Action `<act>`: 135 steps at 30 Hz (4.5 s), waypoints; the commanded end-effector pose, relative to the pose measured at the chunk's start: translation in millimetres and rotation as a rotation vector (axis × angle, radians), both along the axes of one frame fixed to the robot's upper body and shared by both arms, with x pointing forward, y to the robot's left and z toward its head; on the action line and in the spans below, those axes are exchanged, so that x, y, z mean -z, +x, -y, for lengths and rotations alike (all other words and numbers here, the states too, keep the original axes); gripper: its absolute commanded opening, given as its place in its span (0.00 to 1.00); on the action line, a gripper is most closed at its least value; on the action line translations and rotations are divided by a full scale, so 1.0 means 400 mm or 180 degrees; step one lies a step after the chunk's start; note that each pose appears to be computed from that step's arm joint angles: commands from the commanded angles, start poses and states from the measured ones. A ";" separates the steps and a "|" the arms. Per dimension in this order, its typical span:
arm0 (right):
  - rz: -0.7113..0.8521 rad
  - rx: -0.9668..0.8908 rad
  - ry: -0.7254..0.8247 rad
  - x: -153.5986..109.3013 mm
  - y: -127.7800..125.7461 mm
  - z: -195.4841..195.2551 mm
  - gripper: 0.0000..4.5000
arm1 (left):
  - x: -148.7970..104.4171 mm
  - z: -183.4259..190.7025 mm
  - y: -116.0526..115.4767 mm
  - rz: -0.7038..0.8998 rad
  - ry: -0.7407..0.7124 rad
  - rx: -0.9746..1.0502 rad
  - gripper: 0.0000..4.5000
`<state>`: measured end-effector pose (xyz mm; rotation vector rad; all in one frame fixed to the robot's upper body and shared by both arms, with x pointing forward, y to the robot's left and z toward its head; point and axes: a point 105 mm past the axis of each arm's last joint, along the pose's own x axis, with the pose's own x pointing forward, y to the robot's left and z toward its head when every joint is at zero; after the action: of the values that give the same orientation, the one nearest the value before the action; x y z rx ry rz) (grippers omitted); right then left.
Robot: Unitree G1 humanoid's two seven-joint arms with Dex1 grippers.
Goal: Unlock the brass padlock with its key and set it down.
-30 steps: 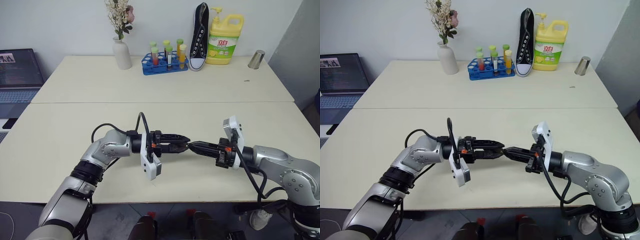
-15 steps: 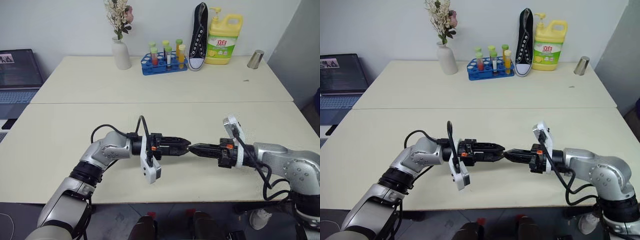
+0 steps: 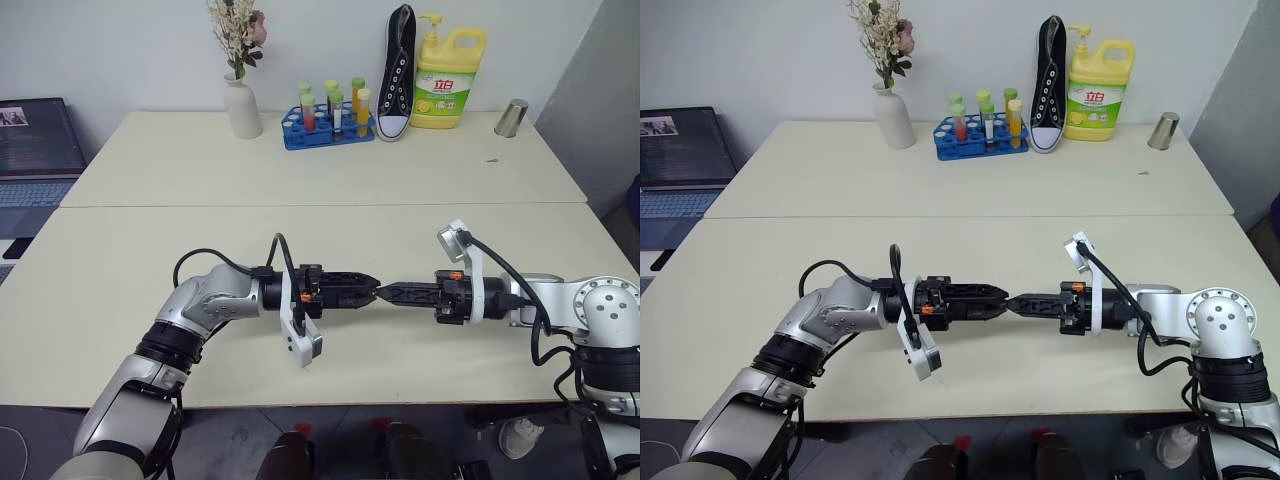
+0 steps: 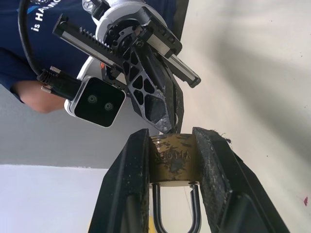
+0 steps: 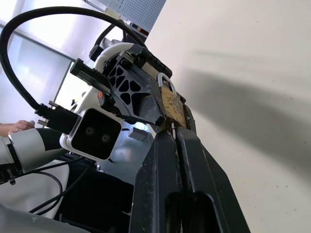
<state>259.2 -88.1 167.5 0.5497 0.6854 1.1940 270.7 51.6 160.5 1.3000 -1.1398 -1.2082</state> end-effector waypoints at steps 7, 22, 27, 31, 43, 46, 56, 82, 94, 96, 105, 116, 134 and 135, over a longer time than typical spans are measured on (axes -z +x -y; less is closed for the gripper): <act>0.0534 -0.0220 -0.0110 -0.035 -0.031 -0.024 0.14 | -0.015 -0.001 -0.005 0.0055 -0.0083 0.0018 0.22; 0.1895 -0.0056 -0.0627 -0.015 -0.006 0.008 1.00 | -0.020 0.005 -0.002 0.0030 -0.0149 0.0001 0.22; 0.1847 -0.0024 -0.0477 -0.018 -0.002 -0.013 1.00 | -0.018 0.009 -0.004 0.0009 -0.0159 0.0012 0.22; 0.1839 -0.0065 -0.0434 -0.013 0.003 -0.036 1.00 | -0.020 0.012 -0.005 0.0010 -0.0169 0.0023 0.22; 0.1857 -0.0114 -0.0428 -0.005 0.015 -0.054 0.63 | -0.019 0.010 -0.005 -0.0006 -0.0169 -0.0011 0.22; 0.1858 -0.0125 -0.0414 -0.007 0.014 -0.056 0.38 | -0.019 0.009 -0.005 -0.0007 -0.0160 -0.0008 0.22; 0.1873 -0.0176 -0.0386 -0.008 0.007 -0.060 0.03 | -0.020 0.006 -0.005 0.0003 -0.0181 -0.0018 0.22; 0.2198 -0.0320 -0.0705 -0.005 -0.010 -0.014 0.03 | -0.139 -0.086 0.122 -0.2039 -0.1183 -0.0811 0.53; 0.2311 -0.0317 -0.0554 -0.021 -0.020 -0.028 0.03 | -0.016 -0.040 0.055 -0.4002 -0.0475 -0.0650 0.00; 0.2310 -0.0304 -0.0552 -0.021 -0.019 -0.028 0.03 | -0.019 -0.035 0.043 -0.4128 -0.0433 -0.0596 0.00; 0.2287 -0.0265 -0.0568 -0.015 -0.012 -0.022 0.03 | 0.001 -0.037 0.002 -0.4393 -0.0123 -0.0563 0.00; 0.2297 -0.0289 -0.0666 0.001 -0.008 -0.015 0.03 | -0.021 -0.038 -0.022 -0.4767 -0.0180 -0.0432 0.00; 0.2310 -0.0342 -0.0697 0.012 -0.011 -0.014 0.03 | -0.032 -0.034 -0.005 -0.4947 -0.0524 -0.0513 0.00; 0.2308 -0.0343 -0.0696 0.012 -0.011 -0.014 0.03 | -0.035 -0.033 -0.001 -0.4889 -0.0545 -0.0516 0.00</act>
<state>257.5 -83.6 155.1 -0.1048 0.2555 1.2690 266.7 64.9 163.8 0.0359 0.0827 -1.4461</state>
